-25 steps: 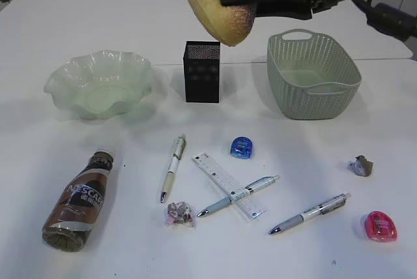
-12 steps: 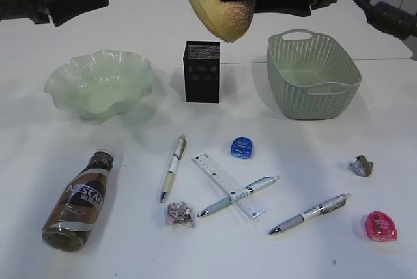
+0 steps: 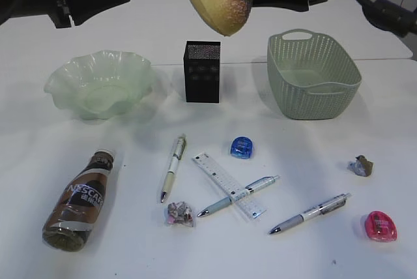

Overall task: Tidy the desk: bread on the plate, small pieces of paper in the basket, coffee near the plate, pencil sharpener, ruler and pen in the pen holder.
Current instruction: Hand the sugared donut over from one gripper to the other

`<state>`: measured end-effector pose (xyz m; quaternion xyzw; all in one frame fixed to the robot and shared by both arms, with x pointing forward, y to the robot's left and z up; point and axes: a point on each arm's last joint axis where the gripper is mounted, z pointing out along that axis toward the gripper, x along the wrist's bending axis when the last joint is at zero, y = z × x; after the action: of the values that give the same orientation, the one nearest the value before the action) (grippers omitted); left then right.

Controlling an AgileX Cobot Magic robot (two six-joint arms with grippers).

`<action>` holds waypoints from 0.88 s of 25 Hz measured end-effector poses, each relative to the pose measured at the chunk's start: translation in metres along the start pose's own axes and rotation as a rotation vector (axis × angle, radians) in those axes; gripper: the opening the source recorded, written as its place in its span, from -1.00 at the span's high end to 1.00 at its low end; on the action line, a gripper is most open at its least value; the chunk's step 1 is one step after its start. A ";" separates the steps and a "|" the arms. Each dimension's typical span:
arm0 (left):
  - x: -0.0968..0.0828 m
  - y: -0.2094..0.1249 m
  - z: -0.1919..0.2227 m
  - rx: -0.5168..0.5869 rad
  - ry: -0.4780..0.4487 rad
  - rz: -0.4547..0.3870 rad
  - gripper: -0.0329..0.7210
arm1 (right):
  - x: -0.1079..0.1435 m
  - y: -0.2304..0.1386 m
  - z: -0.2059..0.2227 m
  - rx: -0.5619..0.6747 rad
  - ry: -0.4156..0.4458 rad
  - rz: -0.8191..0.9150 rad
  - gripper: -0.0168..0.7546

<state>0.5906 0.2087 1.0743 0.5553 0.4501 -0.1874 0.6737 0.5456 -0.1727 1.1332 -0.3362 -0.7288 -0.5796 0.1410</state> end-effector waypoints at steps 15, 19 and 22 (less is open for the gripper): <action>-0.032 -0.006 0.010 0.027 -0.050 -0.002 -0.66 | 0.000 0.000 0.000 -0.004 0.002 0.000 0.20; -0.043 -0.010 0.014 0.044 -0.073 0.008 -0.68 | 0.000 0.000 0.000 -0.004 0.003 0.000 0.20; -0.051 -0.012 0.020 0.060 -0.093 0.014 -0.69 | 0.000 0.000 0.000 -0.005 0.004 0.001 0.20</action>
<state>0.5629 0.1739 1.1083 0.5690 0.4084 -0.2215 0.6785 0.5457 -0.1726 1.1337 -0.3357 -0.7269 -0.5821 0.1416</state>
